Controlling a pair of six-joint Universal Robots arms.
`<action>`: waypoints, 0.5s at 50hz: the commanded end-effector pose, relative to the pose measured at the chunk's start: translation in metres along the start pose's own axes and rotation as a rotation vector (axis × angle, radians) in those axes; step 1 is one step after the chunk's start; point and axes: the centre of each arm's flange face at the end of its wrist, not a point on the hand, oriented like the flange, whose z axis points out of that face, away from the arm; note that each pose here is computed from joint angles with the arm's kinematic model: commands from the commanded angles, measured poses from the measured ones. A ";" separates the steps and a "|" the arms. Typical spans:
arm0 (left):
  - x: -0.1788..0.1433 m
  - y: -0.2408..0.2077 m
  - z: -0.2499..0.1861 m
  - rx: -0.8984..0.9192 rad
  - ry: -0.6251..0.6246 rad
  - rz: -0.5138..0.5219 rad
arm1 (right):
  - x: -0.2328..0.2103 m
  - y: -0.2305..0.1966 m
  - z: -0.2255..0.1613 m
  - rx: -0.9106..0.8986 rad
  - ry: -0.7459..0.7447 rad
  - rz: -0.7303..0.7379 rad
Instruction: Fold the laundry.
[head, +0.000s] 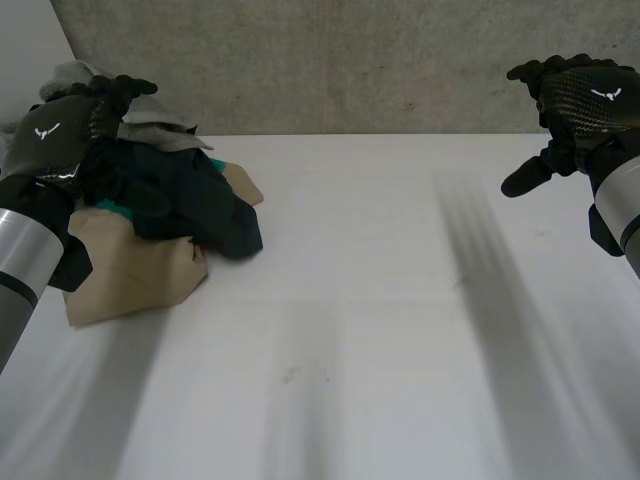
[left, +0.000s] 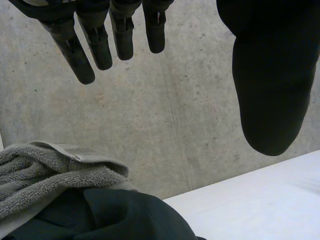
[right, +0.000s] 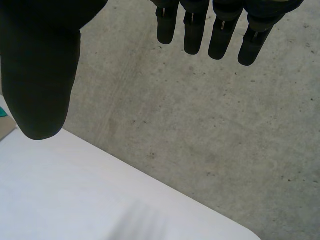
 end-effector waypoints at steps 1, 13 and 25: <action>0.000 -0.002 0.007 0.006 0.003 0.021 | 0.000 0.000 0.001 -0.001 -0.004 0.000; -0.004 -0.023 0.047 0.078 -0.013 0.225 | -0.001 0.001 0.000 -0.003 -0.009 -0.001; -0.087 -0.010 0.162 0.071 -0.177 0.556 | -0.004 0.016 0.005 -0.054 -0.018 -0.001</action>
